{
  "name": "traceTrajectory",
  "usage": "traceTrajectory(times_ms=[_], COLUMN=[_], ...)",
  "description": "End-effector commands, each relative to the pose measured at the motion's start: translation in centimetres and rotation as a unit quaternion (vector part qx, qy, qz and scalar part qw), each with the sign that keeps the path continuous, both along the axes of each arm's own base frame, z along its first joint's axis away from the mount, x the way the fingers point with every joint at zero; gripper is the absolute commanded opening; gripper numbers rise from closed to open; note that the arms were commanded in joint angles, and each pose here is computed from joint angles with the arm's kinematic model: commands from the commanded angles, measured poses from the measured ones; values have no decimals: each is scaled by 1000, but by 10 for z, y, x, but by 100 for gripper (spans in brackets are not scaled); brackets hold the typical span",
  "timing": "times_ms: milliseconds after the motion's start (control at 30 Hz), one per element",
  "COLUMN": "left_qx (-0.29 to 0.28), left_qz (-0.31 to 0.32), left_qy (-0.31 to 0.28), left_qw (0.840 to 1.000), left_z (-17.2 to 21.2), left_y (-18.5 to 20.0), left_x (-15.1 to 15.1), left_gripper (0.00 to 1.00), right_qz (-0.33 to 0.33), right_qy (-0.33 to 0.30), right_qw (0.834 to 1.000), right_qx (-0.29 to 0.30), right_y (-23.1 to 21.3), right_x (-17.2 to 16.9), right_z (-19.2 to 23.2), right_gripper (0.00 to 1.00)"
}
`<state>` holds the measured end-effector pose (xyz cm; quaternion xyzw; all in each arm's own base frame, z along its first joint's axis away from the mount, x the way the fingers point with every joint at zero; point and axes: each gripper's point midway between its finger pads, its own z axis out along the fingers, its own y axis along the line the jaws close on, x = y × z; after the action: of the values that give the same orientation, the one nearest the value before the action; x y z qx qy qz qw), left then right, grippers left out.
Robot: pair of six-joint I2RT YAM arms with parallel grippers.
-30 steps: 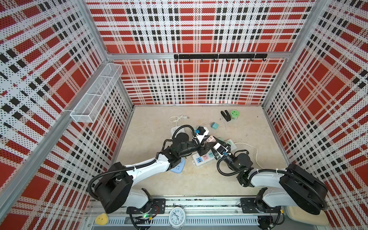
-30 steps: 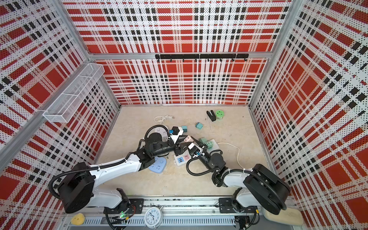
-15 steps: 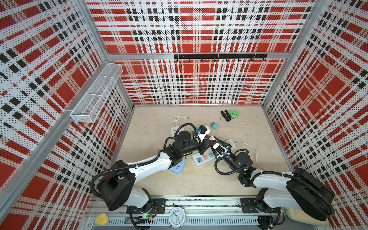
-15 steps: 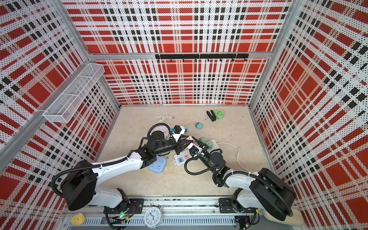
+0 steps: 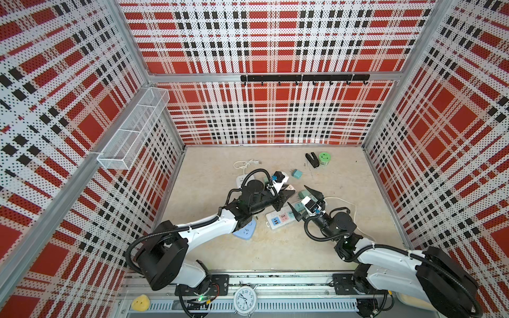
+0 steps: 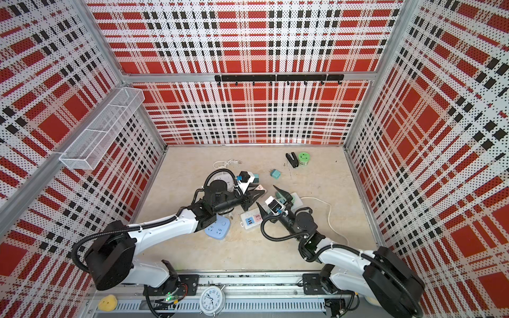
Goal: Insert the plug
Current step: 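Open right gripper and draw back while left gripper carries pink adapter over strip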
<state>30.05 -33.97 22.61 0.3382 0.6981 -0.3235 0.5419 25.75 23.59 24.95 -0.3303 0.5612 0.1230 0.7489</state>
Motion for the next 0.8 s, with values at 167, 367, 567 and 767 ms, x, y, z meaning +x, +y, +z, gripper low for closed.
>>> traceTrajectory(times_ms=[167, 367, 567, 767], left_qx=[47, 79, 105, 115], left_qz=[53, -8, -92, -96], left_qy=[-15, 32, 59, 75], left_qw=[997, 996, 988, 986], left_z=[-35, -61, -75, -83], left_y=[26, 13, -11, -24], left_x=[-1, -17, -32, -34], left_gripper=[0, 0, 0, 0], right_qz=[-93, -277, -340, -398], right_qy=[48, 118, 172, 171], right_qw=[989, 938, 902, 871], right_qx=[101, 169, 203, 234], right_y=[-47, -119, -165, -198], right_x=[5, 33, 39, 31], right_z=[22, 3, -28, -51], right_gripper=[100, 100, 100, 100])
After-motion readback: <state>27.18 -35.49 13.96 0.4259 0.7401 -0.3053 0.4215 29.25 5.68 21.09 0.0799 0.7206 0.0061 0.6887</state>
